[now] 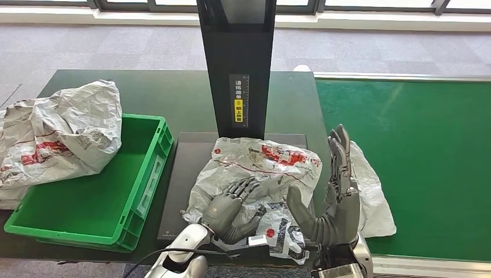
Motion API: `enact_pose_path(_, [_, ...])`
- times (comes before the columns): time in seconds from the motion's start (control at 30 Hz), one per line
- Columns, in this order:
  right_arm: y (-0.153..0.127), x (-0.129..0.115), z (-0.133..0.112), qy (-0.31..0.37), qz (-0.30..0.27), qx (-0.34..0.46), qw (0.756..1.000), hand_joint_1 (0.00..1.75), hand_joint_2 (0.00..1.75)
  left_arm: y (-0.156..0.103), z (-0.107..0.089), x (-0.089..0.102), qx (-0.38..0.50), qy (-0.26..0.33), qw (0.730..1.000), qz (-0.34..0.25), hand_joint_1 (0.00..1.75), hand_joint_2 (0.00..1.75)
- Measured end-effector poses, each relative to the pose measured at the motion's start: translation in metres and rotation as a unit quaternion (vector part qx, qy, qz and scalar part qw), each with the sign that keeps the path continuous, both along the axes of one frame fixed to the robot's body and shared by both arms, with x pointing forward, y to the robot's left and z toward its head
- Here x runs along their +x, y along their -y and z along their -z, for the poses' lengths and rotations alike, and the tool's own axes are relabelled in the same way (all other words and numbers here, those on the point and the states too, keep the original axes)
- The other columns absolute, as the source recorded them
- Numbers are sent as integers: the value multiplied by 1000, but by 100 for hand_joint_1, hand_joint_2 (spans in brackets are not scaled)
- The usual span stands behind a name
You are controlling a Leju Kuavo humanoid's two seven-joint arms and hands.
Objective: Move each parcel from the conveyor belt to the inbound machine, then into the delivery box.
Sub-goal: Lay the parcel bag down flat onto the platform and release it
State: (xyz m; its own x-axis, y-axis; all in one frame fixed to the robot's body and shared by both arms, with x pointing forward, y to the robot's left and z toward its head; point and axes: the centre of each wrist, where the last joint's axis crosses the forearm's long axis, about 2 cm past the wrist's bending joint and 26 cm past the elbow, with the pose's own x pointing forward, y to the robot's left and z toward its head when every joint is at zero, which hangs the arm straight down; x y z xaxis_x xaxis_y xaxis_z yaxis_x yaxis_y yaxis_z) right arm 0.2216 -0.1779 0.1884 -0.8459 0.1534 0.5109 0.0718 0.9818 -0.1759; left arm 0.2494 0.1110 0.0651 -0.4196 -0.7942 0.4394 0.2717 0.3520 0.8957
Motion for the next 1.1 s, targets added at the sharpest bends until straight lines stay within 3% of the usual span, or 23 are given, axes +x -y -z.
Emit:
enact_pose_path(0.07, [0,-1,1,-1,2,-5,1000,0,175,4,11,-4,23,-22,999,17,0,175])
enact_pose_path(0.1, [0,-2,2,-2,3,-7,1000,0,175,6,16,-5,33,-33,999,25,24,175])
enact_pose_path(0.2, [0,-5,5,-6,6,-10,1000,0,175,10,26,-3,64,-50,996,44,154,175])
enact_pose_path(0.23, [0,-6,5,-7,6,-10,1000,0,175,12,28,-1,75,-52,995,48,175,175])
enact_pose_path(0.4, [0,-8,7,-10,6,-13,1000,0,175,17,31,11,116,-53,991,49,175,175])
enact_pose_path(0.6, [-1,-11,8,-13,8,-14,1000,0,175,24,28,15,113,6,992,61,175,175])
enact_pose_path(0.8, [0,-14,8,-15,9,-13,1000,0,175,26,24,17,111,27,992,62,175,175])
enact_pose_path(1.1, [1,-21,11,-17,23,-13,1000,0,175,30,2,23,70,146,986,30,175,175])
